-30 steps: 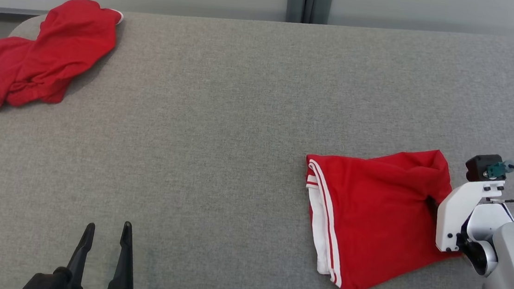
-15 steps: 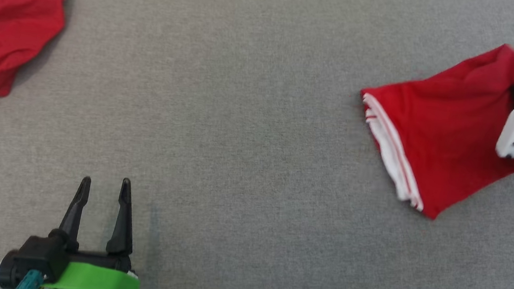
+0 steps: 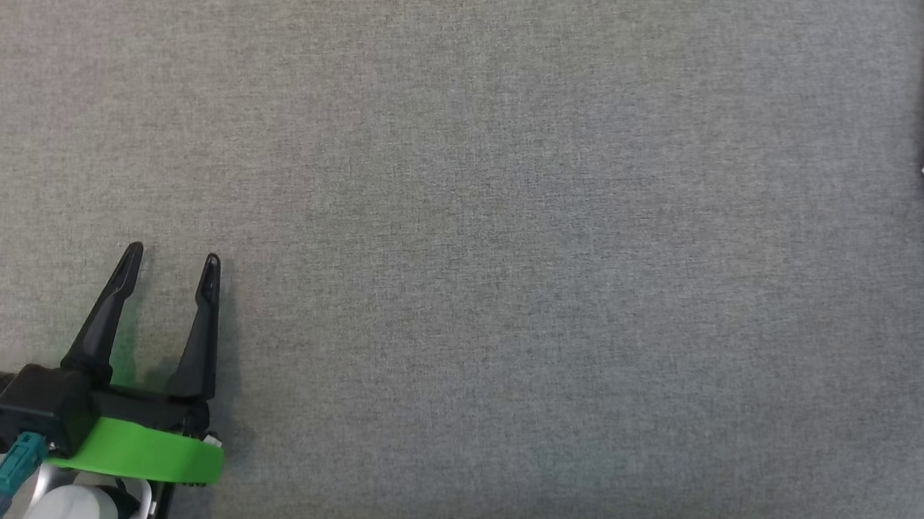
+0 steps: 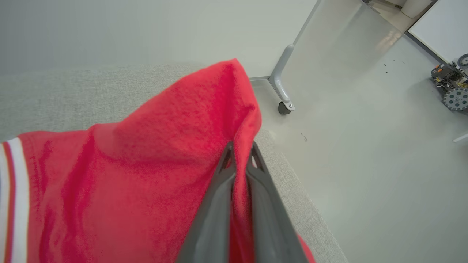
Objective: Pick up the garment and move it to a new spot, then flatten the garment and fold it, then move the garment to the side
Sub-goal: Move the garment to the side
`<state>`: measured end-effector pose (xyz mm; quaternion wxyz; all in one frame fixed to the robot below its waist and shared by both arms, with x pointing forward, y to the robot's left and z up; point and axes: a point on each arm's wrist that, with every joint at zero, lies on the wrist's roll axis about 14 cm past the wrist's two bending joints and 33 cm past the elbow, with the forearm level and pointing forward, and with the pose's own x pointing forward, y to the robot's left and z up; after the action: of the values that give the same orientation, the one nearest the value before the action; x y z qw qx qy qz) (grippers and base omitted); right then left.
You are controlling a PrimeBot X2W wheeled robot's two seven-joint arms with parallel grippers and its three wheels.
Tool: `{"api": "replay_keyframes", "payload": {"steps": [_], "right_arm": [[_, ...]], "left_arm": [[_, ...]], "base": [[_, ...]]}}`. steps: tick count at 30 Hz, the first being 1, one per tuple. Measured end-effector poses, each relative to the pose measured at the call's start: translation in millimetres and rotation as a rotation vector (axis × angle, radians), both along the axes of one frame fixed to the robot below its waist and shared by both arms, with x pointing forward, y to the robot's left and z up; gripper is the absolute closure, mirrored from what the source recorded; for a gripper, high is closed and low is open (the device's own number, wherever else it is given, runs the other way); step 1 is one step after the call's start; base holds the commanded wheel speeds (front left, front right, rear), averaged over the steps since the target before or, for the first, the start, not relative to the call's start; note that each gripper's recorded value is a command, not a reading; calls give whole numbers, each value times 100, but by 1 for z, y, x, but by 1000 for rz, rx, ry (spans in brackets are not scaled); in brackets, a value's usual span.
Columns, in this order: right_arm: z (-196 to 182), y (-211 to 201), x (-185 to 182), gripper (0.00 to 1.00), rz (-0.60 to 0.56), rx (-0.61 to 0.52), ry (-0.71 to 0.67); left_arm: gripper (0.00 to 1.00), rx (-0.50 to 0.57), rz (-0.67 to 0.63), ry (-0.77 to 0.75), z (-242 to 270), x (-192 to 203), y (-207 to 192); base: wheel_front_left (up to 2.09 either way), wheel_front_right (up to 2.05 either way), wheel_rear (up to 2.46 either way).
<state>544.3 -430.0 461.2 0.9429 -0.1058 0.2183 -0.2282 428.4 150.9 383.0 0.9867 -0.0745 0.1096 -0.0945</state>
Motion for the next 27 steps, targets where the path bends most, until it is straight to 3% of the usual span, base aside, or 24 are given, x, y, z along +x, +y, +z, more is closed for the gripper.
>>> {"api": "replay_keyframes", "payload": {"steps": [3, 4, 5, 10, 16, 21, 27], "right_arm": [[-4, -8, 1, 100, -20, -41, 7], [-1, -7, 4, 61, -10, -69, -1], [4, -6, 8, 0, -1, -87, -24], [37, 1, 19, 0, 52, -208, -135], [77, 55, 28, 0, 211, -251, -330], [93, 98, 7, 0, 322, -223, -444], [87, 147, -45, 0, 433, -138, -504]], "left_arm": [[0, 7, 19, 27, -8, -5, 7], [0, 9, 25, 31, -9, -6, 9], [0, 10, 30, 35, -9, -8, 10], [0, 0, 46, 21, -2, -10, 10], [0, -30, 78, -8, 14, -19, 10], [0, -48, 118, -27, 29, -35, 15], [0, -56, 170, -76, 52, -56, 27]], "base": [[0, 0, 0], [0, 0, 0], [0, 0, 0], [0, 0, 0], [0, 0, 0], [0, 0, 0], [0, 0, 0]]}}
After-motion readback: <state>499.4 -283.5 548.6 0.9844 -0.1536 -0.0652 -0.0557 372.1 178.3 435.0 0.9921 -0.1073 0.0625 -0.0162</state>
